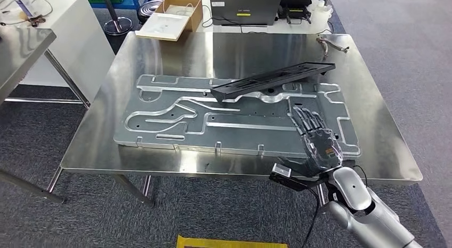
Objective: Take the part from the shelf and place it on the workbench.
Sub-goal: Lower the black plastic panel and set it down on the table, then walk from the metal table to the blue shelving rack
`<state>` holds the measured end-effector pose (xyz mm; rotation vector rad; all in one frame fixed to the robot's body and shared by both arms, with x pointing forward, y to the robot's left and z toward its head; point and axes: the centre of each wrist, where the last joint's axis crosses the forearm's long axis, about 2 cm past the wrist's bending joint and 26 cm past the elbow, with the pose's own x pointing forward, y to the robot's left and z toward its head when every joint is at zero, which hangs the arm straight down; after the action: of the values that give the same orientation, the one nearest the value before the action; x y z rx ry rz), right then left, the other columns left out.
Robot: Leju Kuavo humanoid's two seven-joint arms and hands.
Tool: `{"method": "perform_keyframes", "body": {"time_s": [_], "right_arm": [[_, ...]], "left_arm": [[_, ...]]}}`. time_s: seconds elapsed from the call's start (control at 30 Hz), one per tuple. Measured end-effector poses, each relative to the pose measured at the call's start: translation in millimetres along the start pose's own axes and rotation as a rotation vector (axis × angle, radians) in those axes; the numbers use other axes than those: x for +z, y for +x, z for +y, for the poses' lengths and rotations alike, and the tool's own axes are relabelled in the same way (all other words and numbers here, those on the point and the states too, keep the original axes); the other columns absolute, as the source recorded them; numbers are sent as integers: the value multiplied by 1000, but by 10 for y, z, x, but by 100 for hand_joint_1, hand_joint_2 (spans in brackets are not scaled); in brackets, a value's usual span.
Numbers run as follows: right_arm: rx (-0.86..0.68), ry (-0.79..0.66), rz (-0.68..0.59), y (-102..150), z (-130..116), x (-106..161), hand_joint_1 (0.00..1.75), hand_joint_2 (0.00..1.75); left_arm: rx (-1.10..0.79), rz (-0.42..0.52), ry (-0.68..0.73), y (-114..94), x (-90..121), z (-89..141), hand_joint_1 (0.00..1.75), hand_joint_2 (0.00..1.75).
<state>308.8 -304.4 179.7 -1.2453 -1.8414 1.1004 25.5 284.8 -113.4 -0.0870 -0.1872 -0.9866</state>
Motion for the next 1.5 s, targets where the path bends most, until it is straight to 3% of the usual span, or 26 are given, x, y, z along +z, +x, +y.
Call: {"method": "perform_keyframes", "body": {"time_s": [0.83, 1.27, 1.5], "right_arm": [[-28, 21, 30, 31, -277, 472, 0, 0], [-51, 59, 63, 68, -280, 695, 0, 0], [-110, 119, 186, 128, -255, 1083, 0, 0]], "left_arm": [[10, 6, 4, 17, -2, 2, 0, 0], [10, 11, 5, 25, -3, 4, 0, 0], [-22, 21, -3, 37, -6, -13, 0, 0]]}}
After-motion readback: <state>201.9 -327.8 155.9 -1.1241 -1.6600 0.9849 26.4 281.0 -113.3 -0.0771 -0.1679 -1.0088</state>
